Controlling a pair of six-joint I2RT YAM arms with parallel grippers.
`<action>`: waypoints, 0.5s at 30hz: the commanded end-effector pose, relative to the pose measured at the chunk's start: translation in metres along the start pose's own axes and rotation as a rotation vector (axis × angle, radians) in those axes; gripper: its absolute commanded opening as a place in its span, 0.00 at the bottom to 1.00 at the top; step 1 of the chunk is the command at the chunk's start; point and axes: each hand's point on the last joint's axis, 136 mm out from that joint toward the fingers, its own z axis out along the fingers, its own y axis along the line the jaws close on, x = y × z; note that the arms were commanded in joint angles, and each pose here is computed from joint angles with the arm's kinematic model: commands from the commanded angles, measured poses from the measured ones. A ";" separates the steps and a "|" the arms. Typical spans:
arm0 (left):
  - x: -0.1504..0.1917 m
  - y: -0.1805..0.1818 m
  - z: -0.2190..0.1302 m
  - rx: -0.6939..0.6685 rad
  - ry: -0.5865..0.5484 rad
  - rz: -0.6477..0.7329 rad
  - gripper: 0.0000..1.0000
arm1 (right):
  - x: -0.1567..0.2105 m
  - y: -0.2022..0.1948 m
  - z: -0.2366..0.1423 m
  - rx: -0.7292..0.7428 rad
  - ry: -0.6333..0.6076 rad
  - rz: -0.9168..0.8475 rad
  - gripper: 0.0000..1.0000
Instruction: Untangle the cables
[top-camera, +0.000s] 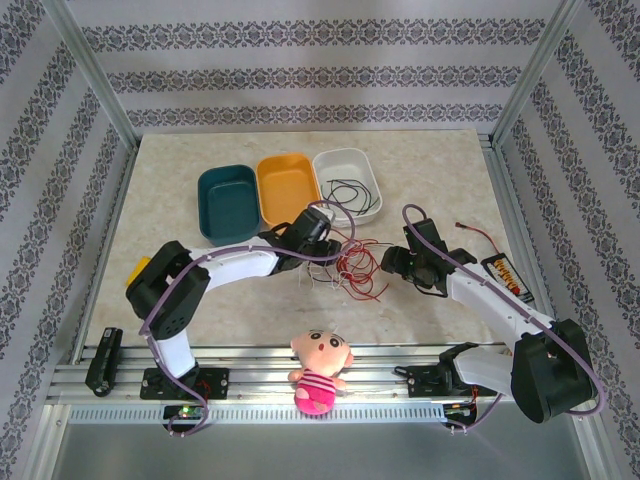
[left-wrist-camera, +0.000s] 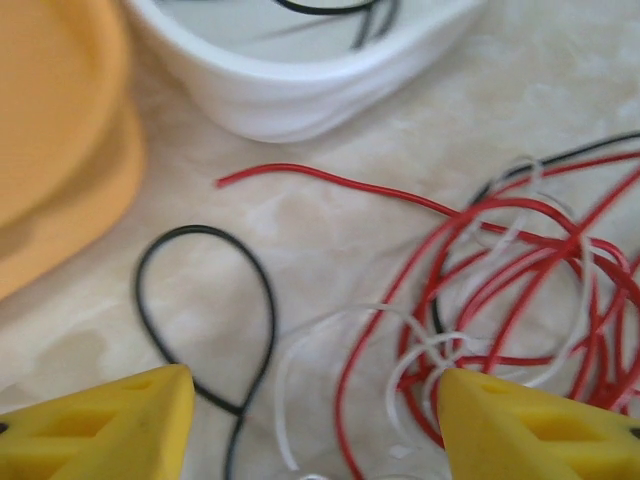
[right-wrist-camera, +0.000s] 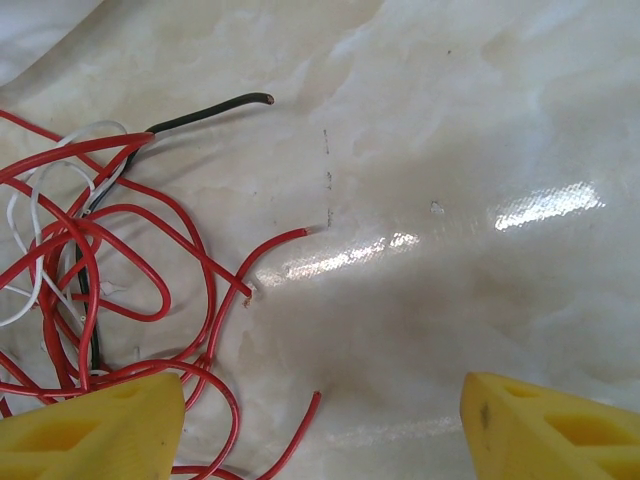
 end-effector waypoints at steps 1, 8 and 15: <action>0.000 0.029 -0.012 -0.130 0.037 -0.041 0.60 | -0.008 0.009 -0.003 -0.027 -0.017 0.009 0.74; 0.021 0.053 -0.010 -0.244 0.123 -0.075 0.46 | -0.011 0.012 -0.007 -0.037 -0.031 0.003 0.75; 0.040 0.047 0.005 -0.209 0.198 -0.064 0.43 | -0.013 0.015 -0.010 -0.044 -0.038 -0.003 0.76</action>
